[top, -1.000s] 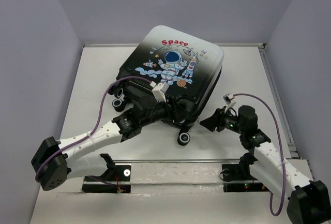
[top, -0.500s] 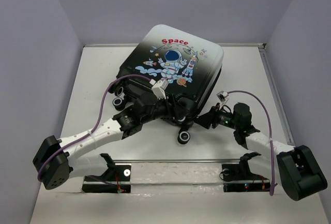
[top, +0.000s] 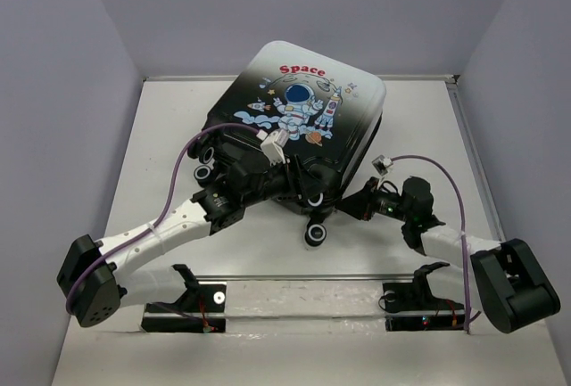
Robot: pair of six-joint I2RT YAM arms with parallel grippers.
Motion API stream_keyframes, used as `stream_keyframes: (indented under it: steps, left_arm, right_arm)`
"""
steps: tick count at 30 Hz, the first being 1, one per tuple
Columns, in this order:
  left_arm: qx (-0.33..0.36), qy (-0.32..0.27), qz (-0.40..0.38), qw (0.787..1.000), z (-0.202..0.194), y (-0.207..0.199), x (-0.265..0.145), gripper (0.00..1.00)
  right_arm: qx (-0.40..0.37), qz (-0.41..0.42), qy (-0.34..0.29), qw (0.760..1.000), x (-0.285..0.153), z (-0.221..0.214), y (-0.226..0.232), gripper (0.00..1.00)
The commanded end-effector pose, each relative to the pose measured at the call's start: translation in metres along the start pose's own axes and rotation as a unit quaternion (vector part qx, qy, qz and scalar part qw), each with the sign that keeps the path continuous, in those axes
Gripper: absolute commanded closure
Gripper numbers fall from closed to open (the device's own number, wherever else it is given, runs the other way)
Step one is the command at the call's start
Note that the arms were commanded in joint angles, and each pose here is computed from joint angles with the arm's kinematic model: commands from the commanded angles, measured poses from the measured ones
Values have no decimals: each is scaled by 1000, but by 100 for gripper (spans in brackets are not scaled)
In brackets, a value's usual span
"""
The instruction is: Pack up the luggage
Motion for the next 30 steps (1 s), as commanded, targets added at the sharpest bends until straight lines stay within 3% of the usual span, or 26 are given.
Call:
stream_keyframes:
  steps: [1,2,8,9,15,21,23,27,30]
  left_arm:
    - [15,-105,-93,990,57,-49,-16,94]
    - [13,-104,-90,990,55,-46,-15,94]
    - [11,-95,-77,992,48,-38,-1,94]
    - [15,-96,-78,992,52,-40,3,94]
    - [29,-104,-97,989,77,-59,20,94]
    - [36,-101,-116,987,95,-75,36,94]
    - [37,-91,-131,986,99,-82,41,94]
    - [46,-63,-152,985,100,-100,46,94]
    - [58,-31,-170,983,94,-117,51,94]
  right_arm:
    - [-64,60,-30,996,8,25,24,82]
    - [-66,61,-35,995,7,26,25,93]
    - [-70,48,-25,996,19,-3,54,93]
    - [-69,-16,-36,997,24,-8,45,93]
    - [-66,-111,-71,989,30,-43,66,93]
    - [-101,-109,-101,984,59,-51,99,93]
    - [-126,-110,-123,978,87,-55,115,93]
    - [-122,-129,-258,950,132,-40,130,93]
    - [-108,-116,-316,936,164,-31,142,93]
Point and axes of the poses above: each gripper's point midway between its finger pads, its own x axis out along the fingers, its own y axis along the line the jaws close on, z = x × y, the point moved 6 cm from there along -x, back along the fingers, and after that the axes turned 12 degrees about x, right-handed, at the moved point
